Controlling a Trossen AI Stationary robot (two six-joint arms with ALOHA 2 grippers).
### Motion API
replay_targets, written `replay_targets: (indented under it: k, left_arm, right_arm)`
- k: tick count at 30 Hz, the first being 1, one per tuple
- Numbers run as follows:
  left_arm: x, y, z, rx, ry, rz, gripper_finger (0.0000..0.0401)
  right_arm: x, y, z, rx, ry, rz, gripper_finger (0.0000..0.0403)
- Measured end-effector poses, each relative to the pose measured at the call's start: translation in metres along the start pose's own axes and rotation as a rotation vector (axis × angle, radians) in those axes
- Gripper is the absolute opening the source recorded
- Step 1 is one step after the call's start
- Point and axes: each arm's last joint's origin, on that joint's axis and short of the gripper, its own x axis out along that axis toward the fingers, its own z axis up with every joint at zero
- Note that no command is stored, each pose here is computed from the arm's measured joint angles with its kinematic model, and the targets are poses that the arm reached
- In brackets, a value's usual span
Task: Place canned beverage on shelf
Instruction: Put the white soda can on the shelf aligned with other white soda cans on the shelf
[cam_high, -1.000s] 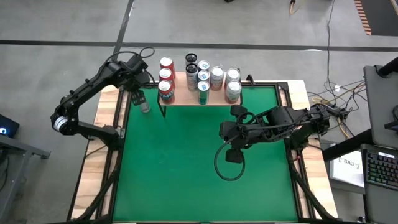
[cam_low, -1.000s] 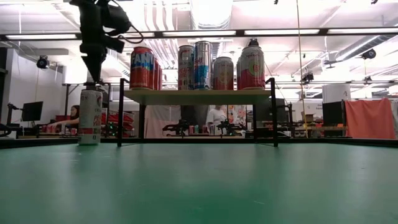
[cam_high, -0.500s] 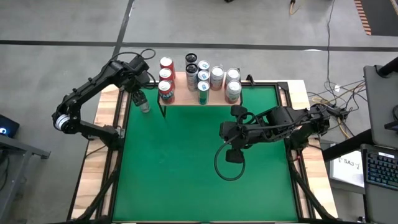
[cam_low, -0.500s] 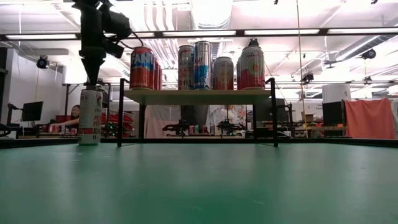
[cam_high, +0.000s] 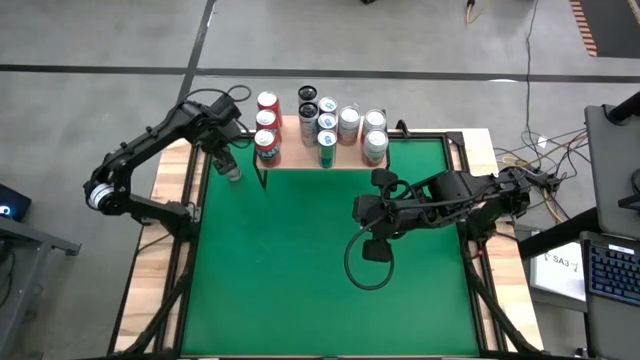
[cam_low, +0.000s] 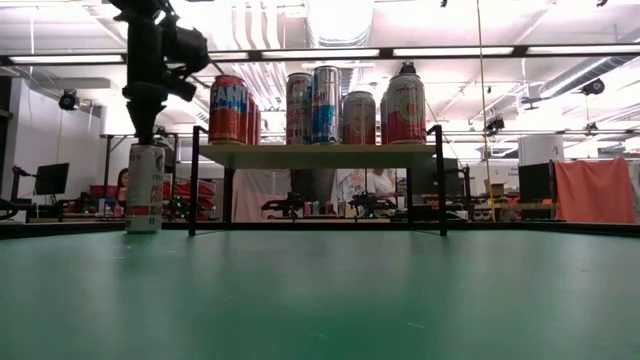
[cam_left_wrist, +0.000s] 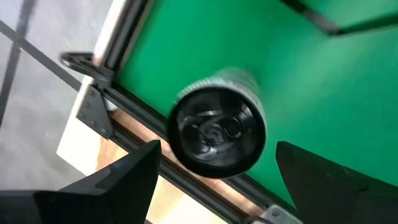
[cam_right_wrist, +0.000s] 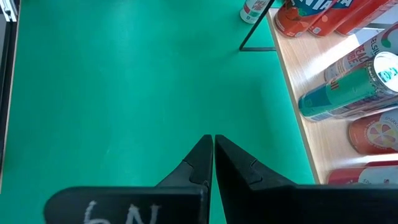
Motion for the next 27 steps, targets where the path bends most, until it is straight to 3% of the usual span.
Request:
replay_targets:
  k: [14,22,27]
  left_arm:
    - [0.024,-0.005,0.003,0.013,-0.031,0.01,0.03]
    - [0.026,-0.006,0.0,0.017,-0.015,0.006,0.0246]
    - [0.026,-0.007,-0.001,0.003,-0.012,0.007,0.0246]
  right_arm:
    - [0.0,0.0,0.0,0.014,-0.001,0.0,0.0009]
    - [0.0,0.0,0.0,0.014,-0.003,0.0,0.0009]
    - [0.0,0.0,0.001,0.016,-0.006,0.001,0.0009]
